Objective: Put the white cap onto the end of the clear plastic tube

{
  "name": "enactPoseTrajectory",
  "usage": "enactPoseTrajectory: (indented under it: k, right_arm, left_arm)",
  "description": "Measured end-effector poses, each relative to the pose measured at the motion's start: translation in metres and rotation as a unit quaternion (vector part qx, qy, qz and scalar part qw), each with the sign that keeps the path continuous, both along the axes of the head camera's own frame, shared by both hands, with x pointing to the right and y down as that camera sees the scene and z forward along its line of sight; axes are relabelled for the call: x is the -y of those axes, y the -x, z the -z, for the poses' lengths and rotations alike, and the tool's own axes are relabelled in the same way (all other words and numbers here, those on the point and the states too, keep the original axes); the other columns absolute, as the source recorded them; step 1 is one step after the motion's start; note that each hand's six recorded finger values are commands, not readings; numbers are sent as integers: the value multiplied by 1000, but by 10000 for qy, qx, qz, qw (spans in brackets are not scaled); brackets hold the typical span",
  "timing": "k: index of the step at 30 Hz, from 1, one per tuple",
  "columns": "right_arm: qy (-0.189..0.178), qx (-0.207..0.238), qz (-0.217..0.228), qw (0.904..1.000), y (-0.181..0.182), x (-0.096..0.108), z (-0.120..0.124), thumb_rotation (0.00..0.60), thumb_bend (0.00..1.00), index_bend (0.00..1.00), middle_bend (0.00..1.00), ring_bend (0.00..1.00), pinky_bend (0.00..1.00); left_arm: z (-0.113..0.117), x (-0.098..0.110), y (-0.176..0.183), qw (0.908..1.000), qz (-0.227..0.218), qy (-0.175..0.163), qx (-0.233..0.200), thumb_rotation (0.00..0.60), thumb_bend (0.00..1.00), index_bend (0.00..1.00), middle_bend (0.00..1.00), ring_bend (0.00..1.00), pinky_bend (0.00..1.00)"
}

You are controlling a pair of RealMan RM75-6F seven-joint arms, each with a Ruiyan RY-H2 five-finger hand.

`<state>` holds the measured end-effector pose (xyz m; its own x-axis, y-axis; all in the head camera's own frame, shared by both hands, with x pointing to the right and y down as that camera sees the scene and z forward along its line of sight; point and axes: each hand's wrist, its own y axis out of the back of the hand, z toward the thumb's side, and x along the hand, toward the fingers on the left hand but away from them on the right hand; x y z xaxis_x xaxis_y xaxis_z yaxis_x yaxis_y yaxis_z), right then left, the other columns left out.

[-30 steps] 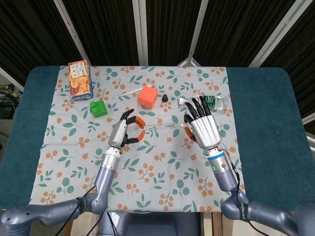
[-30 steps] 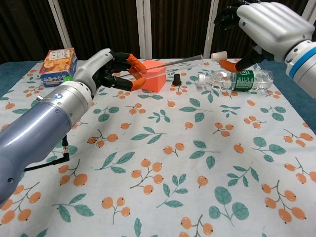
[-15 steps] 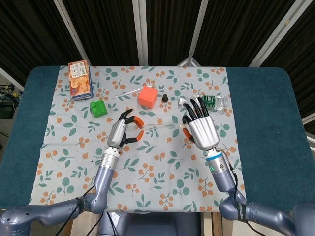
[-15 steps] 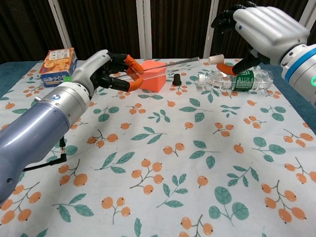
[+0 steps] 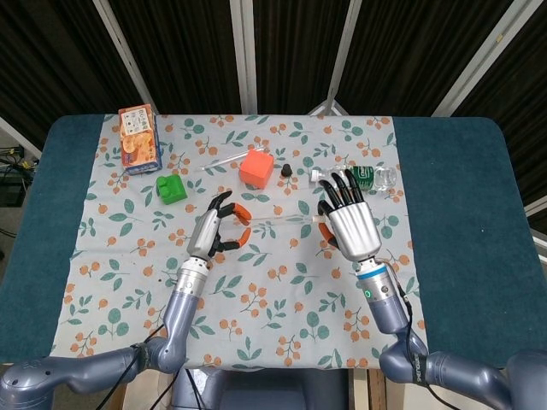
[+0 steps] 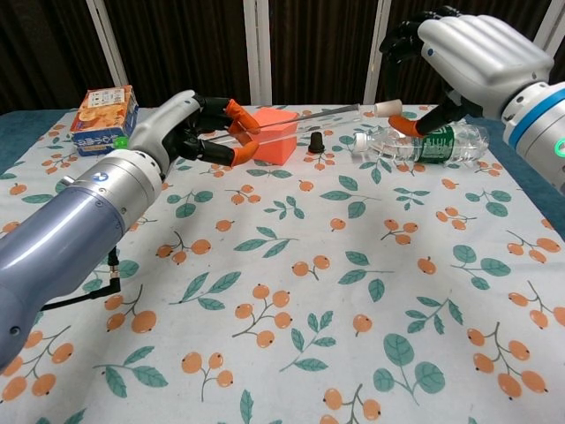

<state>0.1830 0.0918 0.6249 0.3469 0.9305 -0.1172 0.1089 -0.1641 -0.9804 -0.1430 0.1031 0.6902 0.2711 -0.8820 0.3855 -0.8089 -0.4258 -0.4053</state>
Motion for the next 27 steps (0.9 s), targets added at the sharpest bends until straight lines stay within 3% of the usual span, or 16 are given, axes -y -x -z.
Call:
enactPoseTrajectory:
  k: [27]
  right_arm:
    - [89, 125, -72, 9999, 5, -2, 0, 600, 410, 602, 228, 116, 67]
  left_arm:
    - [3, -3, -9, 9999, -12, -23, -99, 600, 833, 575, 518, 78, 0]
